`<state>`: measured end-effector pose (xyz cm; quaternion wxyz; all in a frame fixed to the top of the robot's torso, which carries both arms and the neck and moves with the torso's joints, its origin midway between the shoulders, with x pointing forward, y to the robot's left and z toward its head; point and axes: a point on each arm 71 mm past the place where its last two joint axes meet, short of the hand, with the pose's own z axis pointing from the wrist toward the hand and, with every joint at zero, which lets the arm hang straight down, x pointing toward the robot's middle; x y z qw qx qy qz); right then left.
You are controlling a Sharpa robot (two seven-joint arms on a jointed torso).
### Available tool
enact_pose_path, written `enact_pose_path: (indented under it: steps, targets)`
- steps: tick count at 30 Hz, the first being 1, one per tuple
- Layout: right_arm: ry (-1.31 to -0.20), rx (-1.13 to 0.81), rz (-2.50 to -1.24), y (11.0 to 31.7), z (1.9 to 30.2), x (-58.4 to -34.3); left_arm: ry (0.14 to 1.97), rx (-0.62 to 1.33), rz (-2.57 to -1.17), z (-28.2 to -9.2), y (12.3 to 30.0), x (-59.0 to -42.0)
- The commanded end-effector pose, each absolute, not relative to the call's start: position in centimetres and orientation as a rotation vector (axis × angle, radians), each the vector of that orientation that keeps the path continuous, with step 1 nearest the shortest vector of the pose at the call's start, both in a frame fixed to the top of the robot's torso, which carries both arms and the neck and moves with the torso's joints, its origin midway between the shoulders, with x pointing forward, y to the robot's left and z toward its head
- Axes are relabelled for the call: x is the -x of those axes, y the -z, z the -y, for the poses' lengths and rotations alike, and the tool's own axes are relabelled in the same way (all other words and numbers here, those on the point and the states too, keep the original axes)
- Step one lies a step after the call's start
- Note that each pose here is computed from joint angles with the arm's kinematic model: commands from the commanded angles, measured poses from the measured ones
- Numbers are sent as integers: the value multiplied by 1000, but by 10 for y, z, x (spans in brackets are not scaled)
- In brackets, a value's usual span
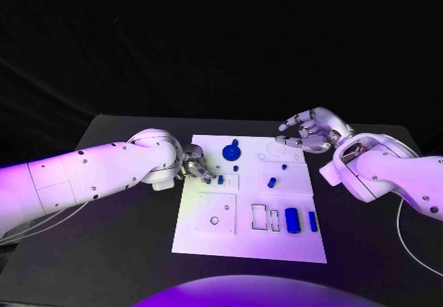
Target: Assemble the parts on the task board
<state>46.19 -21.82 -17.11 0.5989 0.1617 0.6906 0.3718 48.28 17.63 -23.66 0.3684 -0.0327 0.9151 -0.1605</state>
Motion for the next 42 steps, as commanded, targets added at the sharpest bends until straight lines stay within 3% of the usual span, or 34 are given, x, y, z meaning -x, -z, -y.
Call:
enact_pose_path:
  steps: [1, 10, 21, 32, 42]
  targets:
    - [-870, -365, -1597, 171, 217, -461, 418, 91, -2353, -176, 237, -481]
    - [-870, -368, -1600, 173, 217, -461, 470, 139, -2296, -178, 221, -481]
    - [-869, -373, -1602, 175, 218, -462, 699, 218, -2081, -172, 191, -487]
    - [-872, -372, -1594, 174, 218, -462, 901, -201, -1735, -133, 191, -486]
    - [-880, -378, -1581, 173, 218, -462, 844, -472, -1670, -113, 202, -486]
